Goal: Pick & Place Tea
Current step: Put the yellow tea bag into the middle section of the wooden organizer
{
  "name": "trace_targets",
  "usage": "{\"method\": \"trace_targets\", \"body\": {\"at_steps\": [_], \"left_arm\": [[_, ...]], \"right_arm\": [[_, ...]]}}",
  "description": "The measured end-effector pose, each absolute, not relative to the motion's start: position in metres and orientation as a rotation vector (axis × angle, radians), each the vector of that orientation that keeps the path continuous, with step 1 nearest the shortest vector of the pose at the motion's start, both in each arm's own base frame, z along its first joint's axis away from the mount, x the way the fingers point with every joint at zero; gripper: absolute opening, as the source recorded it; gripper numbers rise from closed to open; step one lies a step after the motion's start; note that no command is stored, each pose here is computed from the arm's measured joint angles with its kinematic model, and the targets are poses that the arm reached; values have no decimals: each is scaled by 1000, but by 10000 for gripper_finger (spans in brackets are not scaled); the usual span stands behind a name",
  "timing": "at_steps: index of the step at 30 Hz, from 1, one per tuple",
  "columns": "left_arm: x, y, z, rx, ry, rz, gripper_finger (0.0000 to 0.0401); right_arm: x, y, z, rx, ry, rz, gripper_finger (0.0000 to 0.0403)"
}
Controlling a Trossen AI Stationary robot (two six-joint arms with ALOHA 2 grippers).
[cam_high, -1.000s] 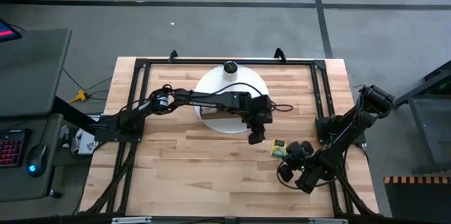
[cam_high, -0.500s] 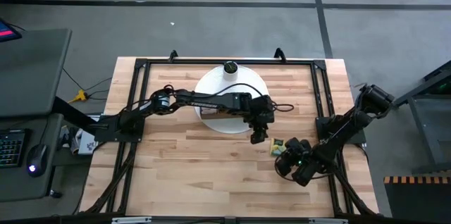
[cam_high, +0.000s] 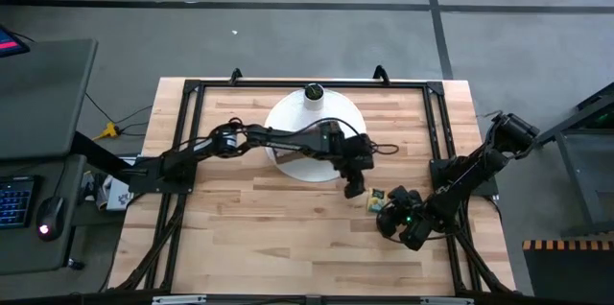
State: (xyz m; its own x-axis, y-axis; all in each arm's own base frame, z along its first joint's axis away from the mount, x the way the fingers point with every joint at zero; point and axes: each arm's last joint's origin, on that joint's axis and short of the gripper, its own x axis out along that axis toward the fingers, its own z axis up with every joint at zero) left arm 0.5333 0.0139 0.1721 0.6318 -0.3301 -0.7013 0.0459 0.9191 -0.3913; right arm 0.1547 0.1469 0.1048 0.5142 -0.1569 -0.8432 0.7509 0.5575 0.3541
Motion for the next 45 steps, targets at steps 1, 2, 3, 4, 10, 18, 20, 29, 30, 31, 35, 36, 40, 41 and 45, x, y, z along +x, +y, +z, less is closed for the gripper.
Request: {"method": "trace_targets", "body": {"at_steps": [1,2,3,4,10,18,20,29,30,31,35,36,40,41,45], "left_arm": [[539,14,166,-377,841,-225,198],[540,14,159,-397,849,-215,198],[537,14,151,-423,899,-199,198],[536,14,145,-448,915,-207,197],[538,13,149,-493,905,-199,197],[541,13,154,-585,868,-195,198],[542,10,156,-620,859,-197,198],[543,5,155,-616,852,-85,198],[543,5,155,-614,847,-83,198],[543,4,155,-614,845,-80,198],[543,-1,155,-650,852,-63,198],[544,-3,153,-657,854,-64,198],[545,-7,143,-689,868,-73,198],[546,-7,144,-699,865,-76,198],[545,-11,144,-710,874,-75,198]], "right_arm": [[155,147,105,799,864,-620,0],[155,147,105,795,867,-618,0],[155,147,105,794,867,-614,0],[155,147,105,791,866,-611,0],[155,147,104,780,869,-604,0],[155,147,104,759,871,-595,0],[155,147,104,757,871,-594,0],[155,147,104,743,871,-585,0],[155,147,104,744,871,-585,0],[155,147,104,743,870,-585,0],[155,147,104,745,864,-584,0],[156,147,104,746,863,-583,0],[156,148,104,743,862,-581,0],[156,148,104,742,862,-581,0],[156,148,104,739,862,-579,0]]}}
